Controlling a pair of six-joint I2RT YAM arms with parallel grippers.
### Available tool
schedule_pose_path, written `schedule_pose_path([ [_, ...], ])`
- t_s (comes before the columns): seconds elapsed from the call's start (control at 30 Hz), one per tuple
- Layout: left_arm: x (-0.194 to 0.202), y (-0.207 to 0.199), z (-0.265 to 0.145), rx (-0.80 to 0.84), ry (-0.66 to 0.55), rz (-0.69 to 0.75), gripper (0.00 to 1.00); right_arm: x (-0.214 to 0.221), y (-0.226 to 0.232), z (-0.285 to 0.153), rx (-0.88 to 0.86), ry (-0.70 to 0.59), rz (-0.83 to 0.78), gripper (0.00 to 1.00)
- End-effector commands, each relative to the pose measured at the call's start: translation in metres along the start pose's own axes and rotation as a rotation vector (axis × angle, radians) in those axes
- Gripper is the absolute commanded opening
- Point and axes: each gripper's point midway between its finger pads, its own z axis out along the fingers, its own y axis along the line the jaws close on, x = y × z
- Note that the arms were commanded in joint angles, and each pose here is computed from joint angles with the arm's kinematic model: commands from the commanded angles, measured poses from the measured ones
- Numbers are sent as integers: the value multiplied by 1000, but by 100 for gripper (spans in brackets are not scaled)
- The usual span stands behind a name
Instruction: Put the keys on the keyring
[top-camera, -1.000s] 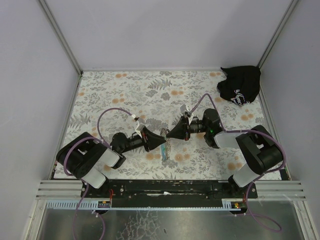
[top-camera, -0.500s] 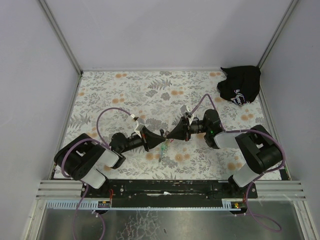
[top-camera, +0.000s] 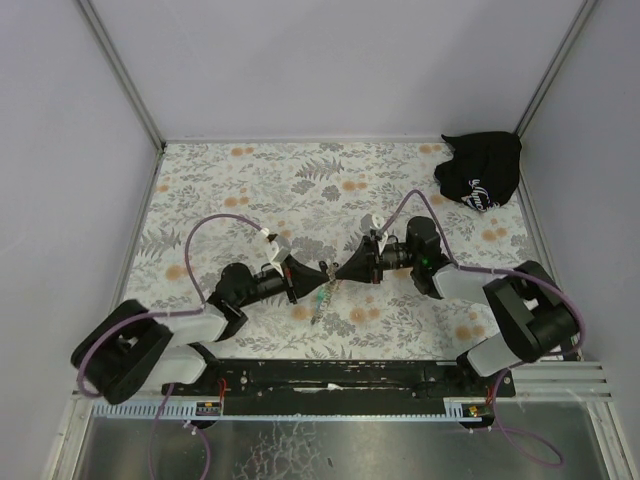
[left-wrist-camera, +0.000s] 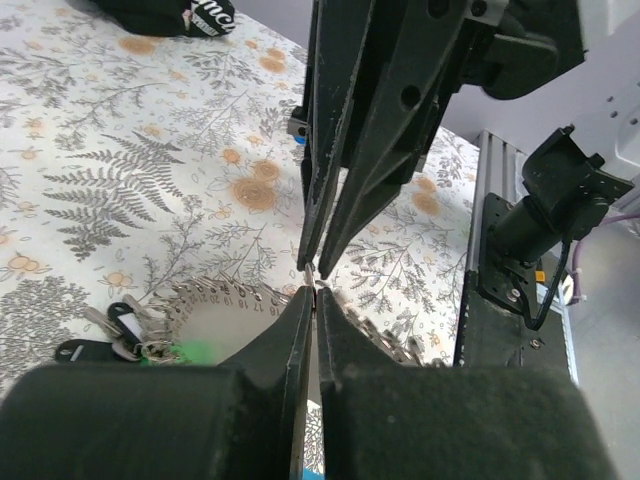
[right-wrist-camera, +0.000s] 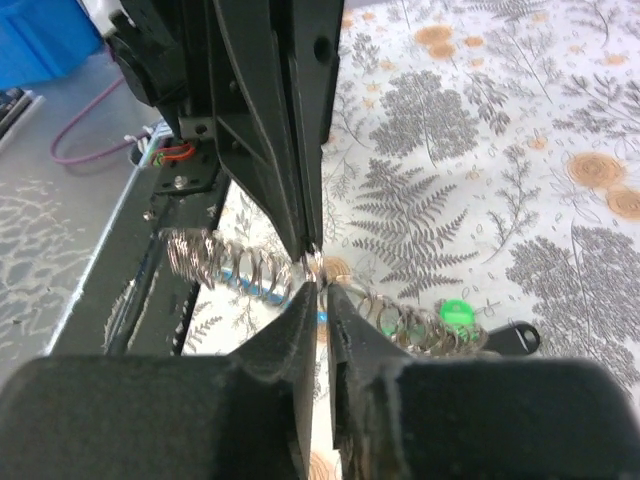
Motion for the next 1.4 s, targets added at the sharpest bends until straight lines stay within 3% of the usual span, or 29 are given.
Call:
schedule_pose_path([
  [0.0,-9,13,1,-113,50,57,0,-3,-8,-7,68,92,-134,19],
  [0.33,-2,16,-9,-186,211,96,0,-17,-5,-8,19,137,-235,30],
  [0.87,-17,7,-10,-132,68,163,0,-37,-13,0,-9,156,-268,30],
  [1.37,-24,-8,-6,-60,57,224,0,-44,-1,4,-85,231,-262,31],
])
